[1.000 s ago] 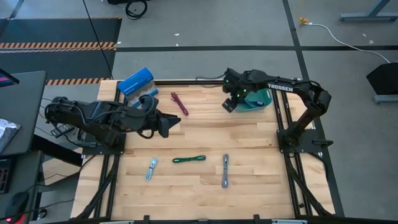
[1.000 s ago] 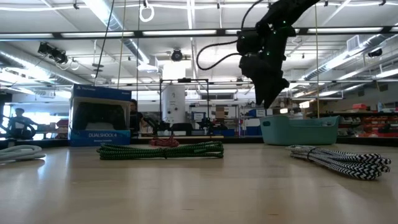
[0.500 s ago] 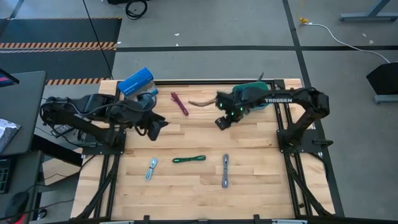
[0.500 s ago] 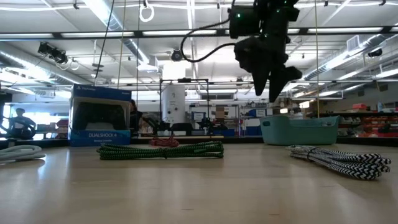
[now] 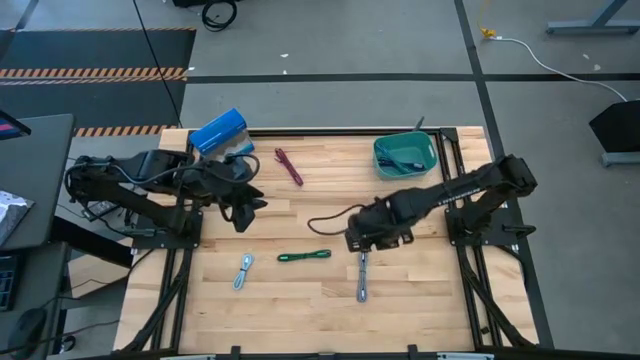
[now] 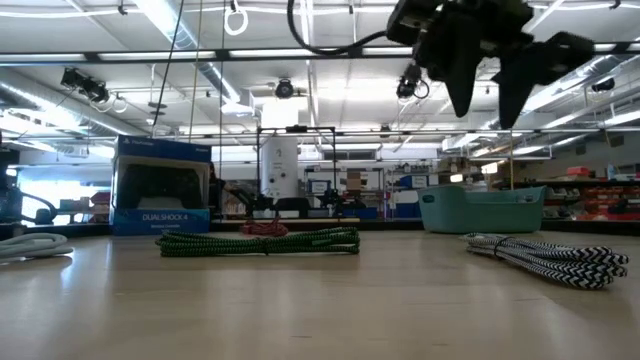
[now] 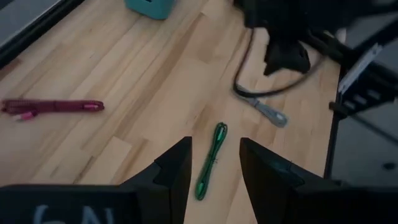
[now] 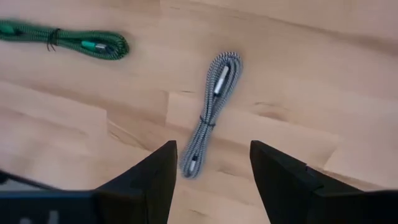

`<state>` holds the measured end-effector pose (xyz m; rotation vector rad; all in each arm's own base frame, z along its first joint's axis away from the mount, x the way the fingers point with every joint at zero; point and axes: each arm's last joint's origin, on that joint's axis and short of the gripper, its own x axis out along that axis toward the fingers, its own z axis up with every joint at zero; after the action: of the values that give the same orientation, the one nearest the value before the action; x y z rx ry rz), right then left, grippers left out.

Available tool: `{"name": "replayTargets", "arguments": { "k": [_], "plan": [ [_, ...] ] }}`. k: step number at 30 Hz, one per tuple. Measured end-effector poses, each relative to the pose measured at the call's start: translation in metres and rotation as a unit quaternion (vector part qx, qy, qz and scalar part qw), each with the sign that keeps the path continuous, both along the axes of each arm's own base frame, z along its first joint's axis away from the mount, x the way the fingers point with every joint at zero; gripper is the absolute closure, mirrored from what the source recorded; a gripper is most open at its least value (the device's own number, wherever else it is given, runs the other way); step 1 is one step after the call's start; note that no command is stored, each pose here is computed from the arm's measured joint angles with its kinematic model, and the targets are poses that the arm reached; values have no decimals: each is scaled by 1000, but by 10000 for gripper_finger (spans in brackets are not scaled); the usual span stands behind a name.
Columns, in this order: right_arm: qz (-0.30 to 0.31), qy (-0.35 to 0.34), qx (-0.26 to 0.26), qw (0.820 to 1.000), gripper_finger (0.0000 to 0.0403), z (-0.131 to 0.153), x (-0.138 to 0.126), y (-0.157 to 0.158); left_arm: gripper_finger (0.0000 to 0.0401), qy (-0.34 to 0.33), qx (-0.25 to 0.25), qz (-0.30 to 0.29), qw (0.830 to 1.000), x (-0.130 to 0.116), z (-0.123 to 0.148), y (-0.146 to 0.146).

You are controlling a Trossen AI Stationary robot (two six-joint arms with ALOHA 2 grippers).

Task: Pick and place USB-C Cables
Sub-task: Put the black charger cable into the green bin

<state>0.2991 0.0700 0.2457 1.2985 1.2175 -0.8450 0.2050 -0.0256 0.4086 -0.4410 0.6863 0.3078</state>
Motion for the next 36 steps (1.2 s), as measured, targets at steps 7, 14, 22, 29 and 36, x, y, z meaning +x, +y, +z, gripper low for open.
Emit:
{"name": "replayTargets", "arguments": {
  "k": [7, 14, 22, 29, 36],
  "plan": [
    [-35, 7, -5, 999, 195, -26, 12, 31, 259, -19, 1, 20, 1000, 2, 2, 1],
    [-15, 53, 1, 999, 195, -77, 32, 44, 259, -34, -25, 6, 999, 3, 5, -6],
    [54, 80, 6, 995, 196, -109, 37, 54, 259, -39, -51, 15, 998, 2, 5, -14],
    [99, 77, -20, 992, 241, -111, 33, 63, 260, -46, -95, 41, 994, 1, 5, -20],
    [150, 79, -44, 985, 358, -109, 29, 62, 260, -55, -113, 60, 990, 0, 5, -25]
  ]
}}
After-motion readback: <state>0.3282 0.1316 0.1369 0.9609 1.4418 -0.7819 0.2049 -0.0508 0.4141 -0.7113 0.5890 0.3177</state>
